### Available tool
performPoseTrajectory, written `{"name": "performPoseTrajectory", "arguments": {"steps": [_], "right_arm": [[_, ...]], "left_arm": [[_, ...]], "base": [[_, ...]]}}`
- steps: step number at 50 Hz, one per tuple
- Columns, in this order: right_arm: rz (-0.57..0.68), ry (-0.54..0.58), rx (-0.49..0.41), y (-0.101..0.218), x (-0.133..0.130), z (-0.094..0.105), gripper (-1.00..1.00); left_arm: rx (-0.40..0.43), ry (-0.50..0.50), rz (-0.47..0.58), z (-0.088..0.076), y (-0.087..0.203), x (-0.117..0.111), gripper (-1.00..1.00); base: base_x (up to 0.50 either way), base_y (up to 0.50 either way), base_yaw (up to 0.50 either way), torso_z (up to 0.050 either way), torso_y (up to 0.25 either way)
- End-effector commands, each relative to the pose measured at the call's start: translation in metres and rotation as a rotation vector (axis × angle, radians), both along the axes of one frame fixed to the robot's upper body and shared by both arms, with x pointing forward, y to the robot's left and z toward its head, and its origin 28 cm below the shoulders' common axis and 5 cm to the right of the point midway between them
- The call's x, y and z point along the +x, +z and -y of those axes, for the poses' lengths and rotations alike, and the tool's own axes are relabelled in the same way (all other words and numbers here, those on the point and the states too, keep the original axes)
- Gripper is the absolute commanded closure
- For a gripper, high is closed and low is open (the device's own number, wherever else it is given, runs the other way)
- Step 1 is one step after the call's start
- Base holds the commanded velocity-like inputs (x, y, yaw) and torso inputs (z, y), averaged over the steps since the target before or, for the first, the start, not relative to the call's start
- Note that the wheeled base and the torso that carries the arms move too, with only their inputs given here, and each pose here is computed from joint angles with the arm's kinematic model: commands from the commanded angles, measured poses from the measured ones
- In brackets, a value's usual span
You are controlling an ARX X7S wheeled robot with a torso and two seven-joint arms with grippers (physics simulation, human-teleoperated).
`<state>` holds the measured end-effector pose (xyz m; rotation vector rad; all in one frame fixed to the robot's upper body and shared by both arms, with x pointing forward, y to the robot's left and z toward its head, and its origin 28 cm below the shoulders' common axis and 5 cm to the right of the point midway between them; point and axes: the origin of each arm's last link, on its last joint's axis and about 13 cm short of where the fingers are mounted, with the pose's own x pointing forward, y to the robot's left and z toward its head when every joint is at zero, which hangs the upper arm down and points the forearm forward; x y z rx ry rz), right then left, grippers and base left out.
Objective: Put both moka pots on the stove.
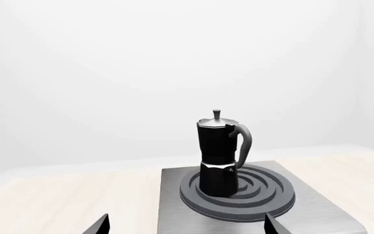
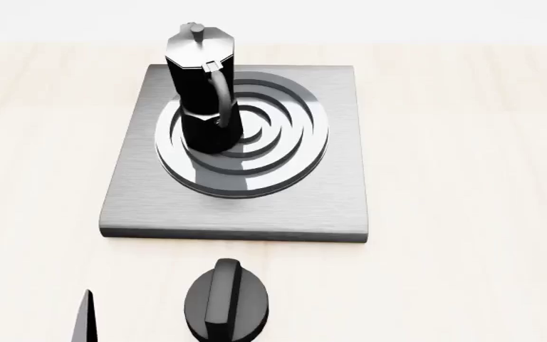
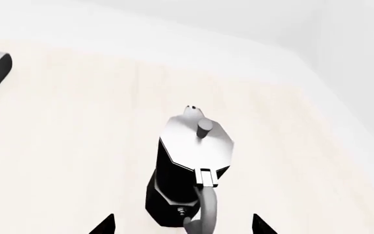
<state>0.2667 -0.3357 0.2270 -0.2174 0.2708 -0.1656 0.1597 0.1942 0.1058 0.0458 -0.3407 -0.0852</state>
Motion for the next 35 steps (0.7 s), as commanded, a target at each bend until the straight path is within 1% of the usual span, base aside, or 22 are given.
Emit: {"name": "performPoseTrajectory", "arguments": {"steps": [1,8,18,26,32,35], "right_arm": [[-0.035,-0.001,0.033,0.001,0.004,0.001,-1.00],[-0.032,-0.024,0.026,-0.001,0.006,0.003,-1.00],[-0.032,-0.043,0.015,-0.009,0.015,0.009,-1.00],[-0.031,-0.066,0.016,-0.019,0.025,0.013,-1.00],[-0.042,-0.078,0.011,-0.025,0.028,0.013,-1.00],[-0.050,-0.090,0.014,-0.032,0.033,0.017,-1.00]], "left_arm": [[0.000,0.000,0.000,0.000,0.000,0.000,-1.00],[0.000,-0.002,-0.001,0.000,0.001,-0.001,-1.00],[0.002,-0.006,-0.003,0.001,0.000,-0.002,-1.00],[0.005,-0.007,-0.004,0.002,0.000,-0.002,-1.00],[0.004,-0.007,-0.004,0.002,0.000,-0.001,-1.00],[0.005,-0.005,-0.004,0.002,-0.001,-0.001,-1.00]], "base": [[0.00,0.00,0.00,0.000,0.000],[0.00,0.00,0.00,0.000,0.000],[0.00,0.00,0.00,0.000,0.000],[0.00,0.00,0.00,0.000,0.000],[0.00,0.00,0.00,0.000,0.000],[0.00,0.00,0.00,0.000,0.000]]}}
